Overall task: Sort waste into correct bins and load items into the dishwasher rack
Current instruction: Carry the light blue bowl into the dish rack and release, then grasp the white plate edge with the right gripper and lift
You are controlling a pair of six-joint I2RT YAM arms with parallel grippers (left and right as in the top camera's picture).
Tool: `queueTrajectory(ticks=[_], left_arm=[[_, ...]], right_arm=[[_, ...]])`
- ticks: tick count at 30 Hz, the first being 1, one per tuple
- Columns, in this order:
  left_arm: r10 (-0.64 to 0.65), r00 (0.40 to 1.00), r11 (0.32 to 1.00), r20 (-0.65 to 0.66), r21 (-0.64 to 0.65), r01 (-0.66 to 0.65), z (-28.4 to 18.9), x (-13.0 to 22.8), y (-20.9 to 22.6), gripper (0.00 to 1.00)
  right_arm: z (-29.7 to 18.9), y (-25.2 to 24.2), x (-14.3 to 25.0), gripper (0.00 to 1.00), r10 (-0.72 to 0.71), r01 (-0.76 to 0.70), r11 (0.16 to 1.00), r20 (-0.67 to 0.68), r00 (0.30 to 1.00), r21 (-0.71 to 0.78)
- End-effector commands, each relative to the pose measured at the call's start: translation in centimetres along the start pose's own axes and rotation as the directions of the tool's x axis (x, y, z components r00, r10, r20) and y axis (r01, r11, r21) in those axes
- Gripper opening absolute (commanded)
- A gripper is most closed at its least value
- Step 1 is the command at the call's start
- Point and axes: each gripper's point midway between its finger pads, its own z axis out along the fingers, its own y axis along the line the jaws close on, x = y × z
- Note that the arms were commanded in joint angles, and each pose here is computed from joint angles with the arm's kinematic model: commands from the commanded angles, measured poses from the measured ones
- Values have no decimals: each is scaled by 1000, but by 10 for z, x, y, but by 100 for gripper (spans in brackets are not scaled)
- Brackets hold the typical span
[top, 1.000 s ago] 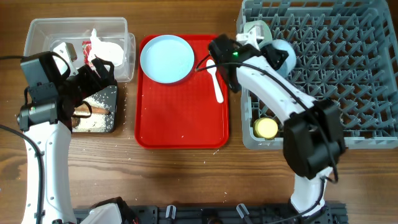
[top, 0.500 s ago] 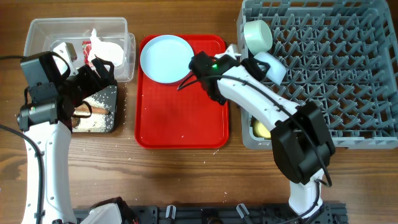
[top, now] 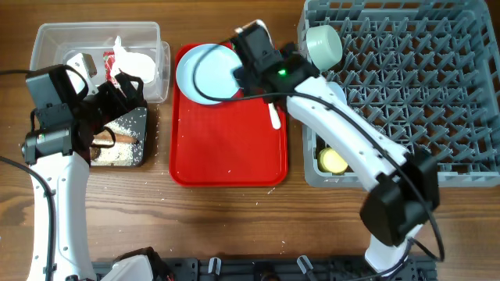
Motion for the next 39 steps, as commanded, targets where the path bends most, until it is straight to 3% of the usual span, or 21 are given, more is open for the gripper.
queueTrajectory(ticks=[1, 2, 5, 7, 9, 16, 22, 25, 29, 31, 33, 36, 38, 39], left_arm=[[28, 1000, 999, 12, 18, -28, -3, -4, -6, 100], [28, 1000, 999, 12, 18, -28, -3, -4, -6, 100], [28, 1000, 999, 12, 18, -28, -3, -4, -6, 100], [28, 1000, 999, 12, 18, -28, -3, -4, -6, 100], [28, 1000, 999, 12, 18, -28, -3, -4, -6, 100], [28, 1000, 999, 12, 18, -28, -3, -4, -6, 100], [28, 1000, 999, 12, 18, -28, -3, -4, -6, 100], [28, 1000, 999, 12, 18, -28, -3, -4, -6, 100], [28, 1000, 999, 12, 18, -28, -3, -4, -6, 100], [28, 1000, 999, 12, 18, -28, -3, -4, -6, 100], [28, 1000, 999, 12, 18, -28, -3, -4, -6, 100], [28, 1000, 999, 12, 18, -28, -3, -4, -6, 100], [28, 1000, 999, 12, 18, -28, -3, -4, -6, 100], [28, 1000, 999, 12, 18, -28, -3, -4, -6, 100]], right_arm=[[-19, 82, -31, 70, 105, -59, 879, 71, 992, -474], [-9, 83, -33, 59, 181, -139, 872, 45, 982, -470], [37, 71, -14, 55, 385, -384, 865, -64, 921, -324], [78, 64, 15, 55, 553, -571, 802, -144, 821, -173], [102, 63, 36, 54, 620, -646, 755, -198, 759, -114], [156, 60, 88, 48, 706, -719, 694, -245, 664, 51], [162, 61, 90, 30, 714, -727, 685, -244, 656, 49], [157, 67, 103, 5, 702, -729, 682, -325, 633, 54], [147, 56, 113, 4, 704, -756, 651, -425, 569, 65], [142, 48, 112, 4, 687, -741, 669, -430, 585, 60], [109, 32, 79, 4, 563, -626, 777, -373, 738, -66], [58, 17, 34, 4, 438, -483, 858, -242, 866, -177], [4, -14, 5, 4, 392, -402, 906, -97, 915, -134], [-24, -40, -4, 4, 366, -366, 929, -14, 930, -44]])
